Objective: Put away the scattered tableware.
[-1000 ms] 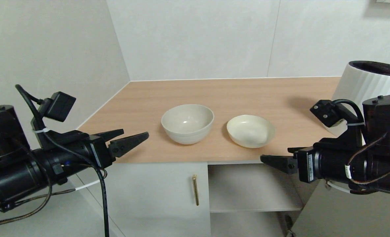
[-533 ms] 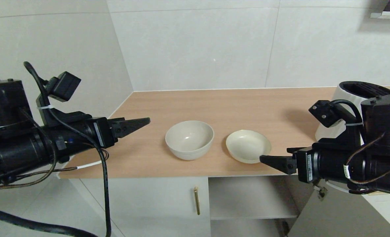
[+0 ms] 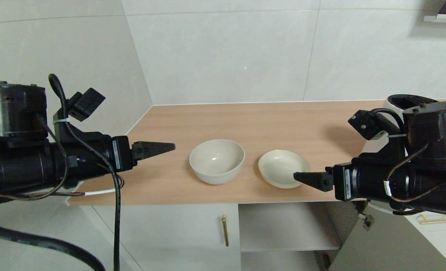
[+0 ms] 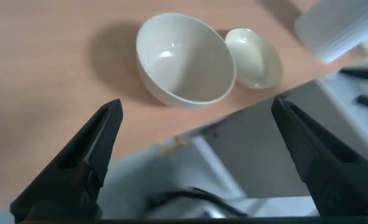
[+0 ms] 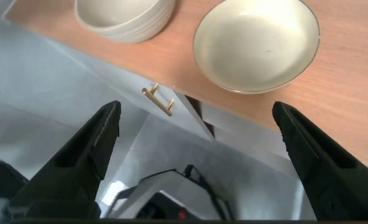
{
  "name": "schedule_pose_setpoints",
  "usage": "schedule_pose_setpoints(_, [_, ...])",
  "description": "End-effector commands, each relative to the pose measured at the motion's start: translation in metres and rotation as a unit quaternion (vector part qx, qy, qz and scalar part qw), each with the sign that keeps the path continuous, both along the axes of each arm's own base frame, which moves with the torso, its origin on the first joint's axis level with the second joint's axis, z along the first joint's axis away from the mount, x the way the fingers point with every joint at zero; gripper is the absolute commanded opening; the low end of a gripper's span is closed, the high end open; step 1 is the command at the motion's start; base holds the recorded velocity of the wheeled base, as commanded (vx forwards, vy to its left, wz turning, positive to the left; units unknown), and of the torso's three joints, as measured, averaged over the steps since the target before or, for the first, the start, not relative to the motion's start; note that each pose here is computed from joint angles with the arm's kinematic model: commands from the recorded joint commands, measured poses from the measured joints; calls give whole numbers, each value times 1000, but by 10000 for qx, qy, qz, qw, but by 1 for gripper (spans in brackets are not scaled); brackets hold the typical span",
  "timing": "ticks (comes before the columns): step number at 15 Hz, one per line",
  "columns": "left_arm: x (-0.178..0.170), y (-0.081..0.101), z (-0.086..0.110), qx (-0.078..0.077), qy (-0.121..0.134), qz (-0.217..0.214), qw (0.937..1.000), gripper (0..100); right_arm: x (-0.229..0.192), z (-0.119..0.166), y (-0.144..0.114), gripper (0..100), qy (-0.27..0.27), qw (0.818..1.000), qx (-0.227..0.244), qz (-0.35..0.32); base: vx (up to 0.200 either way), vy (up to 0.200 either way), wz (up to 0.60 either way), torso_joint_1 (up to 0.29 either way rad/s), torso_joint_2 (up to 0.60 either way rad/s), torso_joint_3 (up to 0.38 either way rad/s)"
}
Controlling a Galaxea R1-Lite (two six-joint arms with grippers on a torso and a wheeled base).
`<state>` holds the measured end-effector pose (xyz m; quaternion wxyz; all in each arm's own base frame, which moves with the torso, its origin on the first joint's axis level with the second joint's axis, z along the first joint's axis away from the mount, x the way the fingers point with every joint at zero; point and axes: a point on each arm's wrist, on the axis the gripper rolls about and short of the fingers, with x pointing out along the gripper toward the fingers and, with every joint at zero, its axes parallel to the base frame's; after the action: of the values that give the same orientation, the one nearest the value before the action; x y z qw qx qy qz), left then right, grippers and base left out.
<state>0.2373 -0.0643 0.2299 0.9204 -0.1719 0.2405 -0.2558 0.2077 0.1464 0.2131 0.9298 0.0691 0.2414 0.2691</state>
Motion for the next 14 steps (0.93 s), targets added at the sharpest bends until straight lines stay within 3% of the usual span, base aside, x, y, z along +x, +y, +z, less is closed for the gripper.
schedule_pose_setpoints(1, [9,-3,12,-402,254,170,9987,100,11,11,7,100,272,9990,198,-294,0,0,0,0,0,0])
schedule_pose_setpoints(2, [14,-5,11,-570,424,241,9972,100,12,16,8,100,477,9977,264,-391,0,0,0,0,0,0])
schedule_pose_setpoints(6, [42,-17,-9,-821,1050,577,9894,100,32,0,16,100,639,9934,-45,-956,0,0,0,0,0,0])
schedule_pose_setpoints(10, [60,-35,-34,-642,1278,884,9858,100,62,-18,14,100,697,9825,-356,-1693,0,0,0,0,0,0])
schedule_pose_setpoints(12, [77,-49,-50,-645,1262,1283,9816,100,65,-22,14,100,727,9815,-390,-1729,0,0,0,0,0,0])
schedule_pose_setpoints(14, [81,-53,-59,-585,1332,1303,9807,100,65,-22,14,100,727,9815,-390,-1729,0,0,0,0,0,0])
